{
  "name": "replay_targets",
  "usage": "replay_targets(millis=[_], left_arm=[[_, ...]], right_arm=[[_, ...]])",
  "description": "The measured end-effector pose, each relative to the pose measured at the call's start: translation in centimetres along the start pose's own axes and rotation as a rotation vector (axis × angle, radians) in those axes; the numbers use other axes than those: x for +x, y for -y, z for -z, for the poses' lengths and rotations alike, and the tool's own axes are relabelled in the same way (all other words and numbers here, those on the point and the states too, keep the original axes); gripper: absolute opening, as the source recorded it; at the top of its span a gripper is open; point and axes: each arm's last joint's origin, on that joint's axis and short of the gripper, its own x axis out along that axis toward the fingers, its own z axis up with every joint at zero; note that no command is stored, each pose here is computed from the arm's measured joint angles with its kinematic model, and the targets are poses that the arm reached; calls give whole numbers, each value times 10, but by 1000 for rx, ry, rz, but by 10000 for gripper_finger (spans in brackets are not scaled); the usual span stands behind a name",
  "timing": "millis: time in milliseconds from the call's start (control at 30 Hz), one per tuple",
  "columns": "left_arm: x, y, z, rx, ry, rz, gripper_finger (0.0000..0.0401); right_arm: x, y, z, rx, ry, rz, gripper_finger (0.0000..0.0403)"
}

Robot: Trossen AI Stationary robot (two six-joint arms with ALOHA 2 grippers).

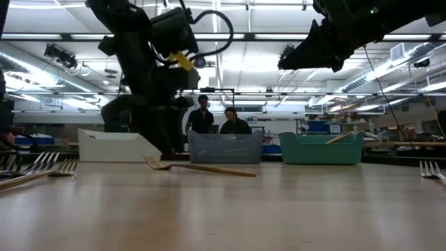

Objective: Sort silverware by color (type)
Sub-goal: Put the gold fork into the green bin

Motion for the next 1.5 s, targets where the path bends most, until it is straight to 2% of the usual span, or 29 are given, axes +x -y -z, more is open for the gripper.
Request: replay_targets(millis=[200, 300, 667, 867, 1167, 1500], left_arm=[[15, 4, 3, 6, -42, 17, 159], [18, 4, 4, 7, -48, 23, 146], [20, 8, 3, -24, -33, 78, 16], [20, 12, 2, -26, -41, 55, 17], [15, 19, -6, 10, -31, -118, 15], [10, 17, -14, -68, 18, -260, 14]], right_arm=[[0, 0, 0, 0, -1, 0, 50], [0, 0, 0, 0, -1, 0, 50], [0, -1, -1, 9, 7, -14, 50], [0, -1, -1, 0, 4, -27, 50], [2, 1, -1, -23, 3, -14, 50], [2, 2, -1, -64, 1, -5, 50]])
